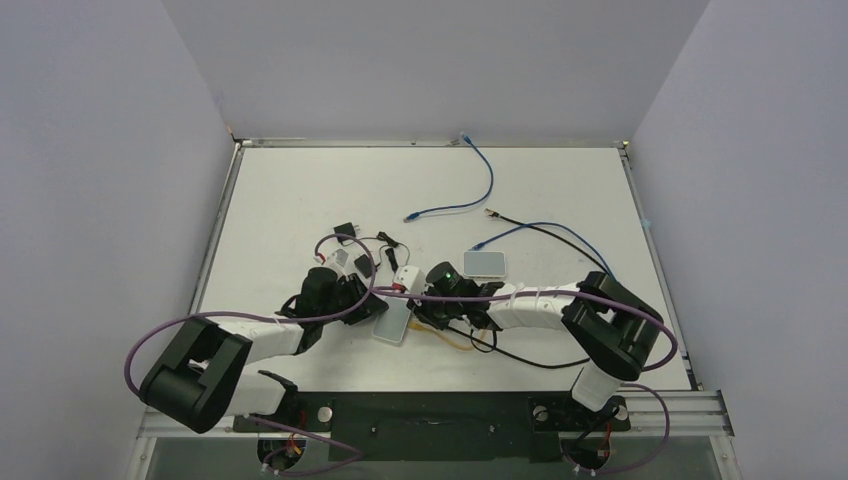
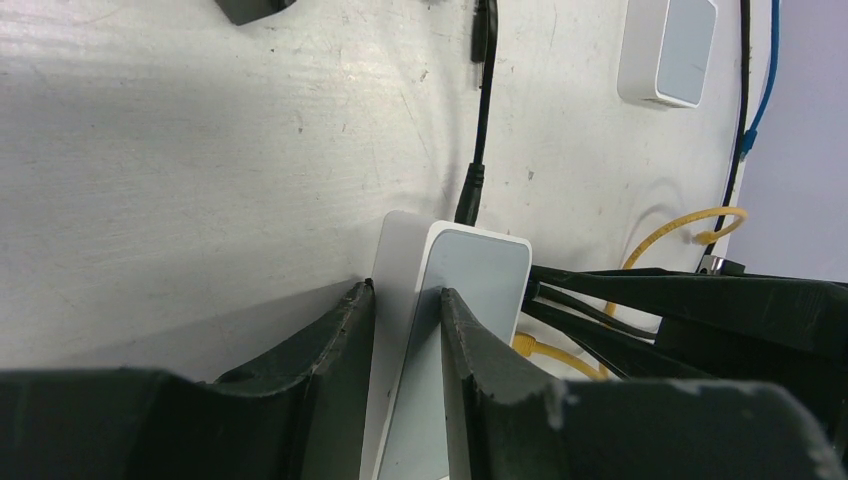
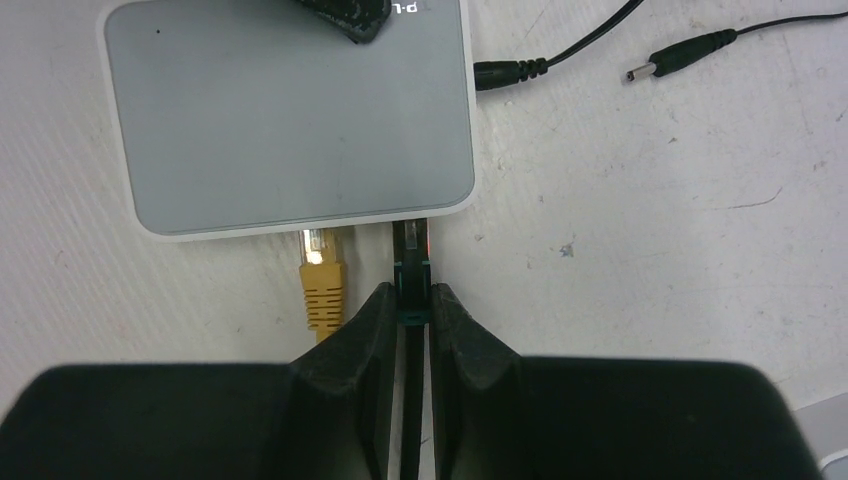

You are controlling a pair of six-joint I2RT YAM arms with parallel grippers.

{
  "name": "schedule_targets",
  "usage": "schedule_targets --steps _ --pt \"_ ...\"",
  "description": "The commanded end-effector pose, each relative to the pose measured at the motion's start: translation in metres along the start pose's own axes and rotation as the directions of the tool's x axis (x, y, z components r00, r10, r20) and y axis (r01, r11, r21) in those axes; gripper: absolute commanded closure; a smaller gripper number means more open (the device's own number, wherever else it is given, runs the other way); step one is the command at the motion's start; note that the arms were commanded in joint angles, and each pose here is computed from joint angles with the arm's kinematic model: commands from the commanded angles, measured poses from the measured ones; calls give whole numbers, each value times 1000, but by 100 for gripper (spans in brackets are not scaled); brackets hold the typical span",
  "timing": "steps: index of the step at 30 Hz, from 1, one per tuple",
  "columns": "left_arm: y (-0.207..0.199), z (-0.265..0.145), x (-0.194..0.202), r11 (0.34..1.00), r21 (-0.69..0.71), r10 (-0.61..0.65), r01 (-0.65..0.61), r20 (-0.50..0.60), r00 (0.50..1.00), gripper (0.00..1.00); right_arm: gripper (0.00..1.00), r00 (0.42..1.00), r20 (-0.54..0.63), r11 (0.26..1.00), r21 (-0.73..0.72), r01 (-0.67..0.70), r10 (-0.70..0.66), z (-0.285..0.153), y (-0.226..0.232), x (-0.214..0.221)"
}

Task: Insert the plug into the switch port
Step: Insert the connector into the switch port.

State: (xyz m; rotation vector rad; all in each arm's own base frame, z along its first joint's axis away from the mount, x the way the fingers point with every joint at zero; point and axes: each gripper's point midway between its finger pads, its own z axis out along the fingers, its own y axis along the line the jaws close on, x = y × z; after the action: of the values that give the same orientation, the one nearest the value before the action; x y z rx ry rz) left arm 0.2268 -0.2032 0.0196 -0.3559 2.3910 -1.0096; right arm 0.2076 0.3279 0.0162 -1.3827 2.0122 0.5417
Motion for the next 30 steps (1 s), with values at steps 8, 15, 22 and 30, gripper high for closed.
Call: schedule_targets --steps 8,15,22,30 --pt "11 -20 102 1000 -10 -31 30 -413 910 88 100 769 614 971 -23 240 -176 -27 11 -202" --pt "11 -19 105 999 -7 -32 32 -423 906 91 100 739 640 961 -7 277 -209 -33 10 -221" --pt "11 -19 107 1000 -5 -30 30 -424 905 93 100 721 651 953 13 302 -237 -40 7 -233" --pt "8 -19 107 1000 3 -23 27 -427 904 94 100 723 653 956 5 292 -224 -42 8 -231"
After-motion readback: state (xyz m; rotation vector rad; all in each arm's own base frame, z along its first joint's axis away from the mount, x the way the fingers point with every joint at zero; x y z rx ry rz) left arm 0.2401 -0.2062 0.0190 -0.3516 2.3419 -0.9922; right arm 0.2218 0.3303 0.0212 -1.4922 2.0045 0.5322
